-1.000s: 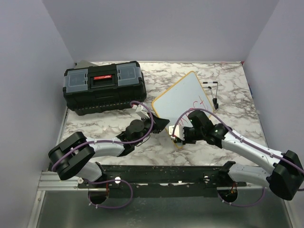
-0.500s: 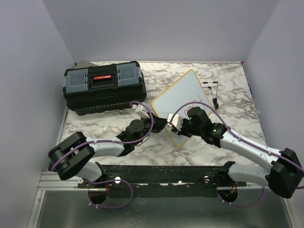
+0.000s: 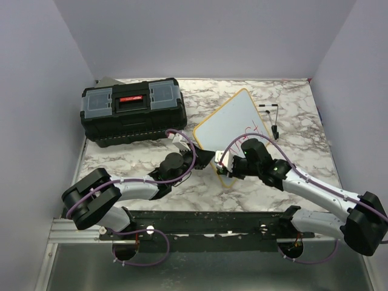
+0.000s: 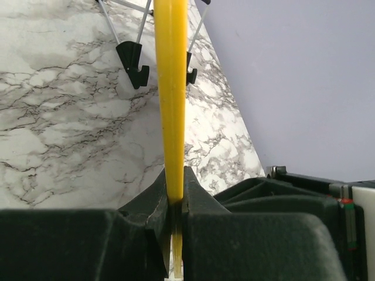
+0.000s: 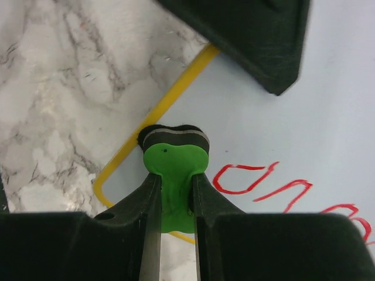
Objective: Erase the whiteboard
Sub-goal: Erase the whiteboard at the center of the board.
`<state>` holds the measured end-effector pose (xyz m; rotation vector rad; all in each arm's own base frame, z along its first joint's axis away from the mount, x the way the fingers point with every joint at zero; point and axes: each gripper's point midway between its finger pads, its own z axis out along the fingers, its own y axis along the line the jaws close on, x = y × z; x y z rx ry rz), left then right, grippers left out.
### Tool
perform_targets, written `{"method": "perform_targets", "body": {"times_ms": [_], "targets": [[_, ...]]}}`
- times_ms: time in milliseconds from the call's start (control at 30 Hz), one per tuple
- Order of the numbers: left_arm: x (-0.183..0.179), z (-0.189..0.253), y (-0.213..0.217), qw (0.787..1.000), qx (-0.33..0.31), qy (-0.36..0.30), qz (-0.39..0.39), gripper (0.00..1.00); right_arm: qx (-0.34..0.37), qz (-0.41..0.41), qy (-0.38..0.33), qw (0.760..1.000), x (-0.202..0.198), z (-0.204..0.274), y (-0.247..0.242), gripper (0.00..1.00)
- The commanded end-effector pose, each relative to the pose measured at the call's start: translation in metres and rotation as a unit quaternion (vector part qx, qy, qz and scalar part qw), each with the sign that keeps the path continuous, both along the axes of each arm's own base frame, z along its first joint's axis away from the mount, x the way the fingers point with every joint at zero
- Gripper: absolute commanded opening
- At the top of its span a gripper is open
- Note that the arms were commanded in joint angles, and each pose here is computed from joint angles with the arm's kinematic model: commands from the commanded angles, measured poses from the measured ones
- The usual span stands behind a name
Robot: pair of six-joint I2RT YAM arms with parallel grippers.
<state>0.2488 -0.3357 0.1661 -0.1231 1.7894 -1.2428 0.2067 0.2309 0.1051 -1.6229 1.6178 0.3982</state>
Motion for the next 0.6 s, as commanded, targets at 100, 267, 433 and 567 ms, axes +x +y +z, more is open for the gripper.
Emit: {"method": "perform_targets", "body": {"times_ms": [100,267,433,567], "targets": [[-0.011,0.054,-0.013,0.995,-0.084,-0.042,-0.036,0.0,0.055,-0.158,-0.123,0.978,0.069,0.035,-0.008,0.01],[-0.012,0.056,-0.014,0.995,-0.084,-0.046,-0.039,0.0,0.015,-0.133,-0.102,0.986,0.049,0.007,-0.033,0.01],[-0.011,0.054,-0.015,0.995,-0.085,-0.045,-0.04,0.0,0.0,0.046,0.018,0.999,-0.023,-0.024,-0.015,0.01],[-0.011,0.054,-0.014,0.994,-0.088,-0.044,-0.037,0.0,0.03,0.104,0.035,0.994,-0.037,-0.013,0.006,0.01]]}}
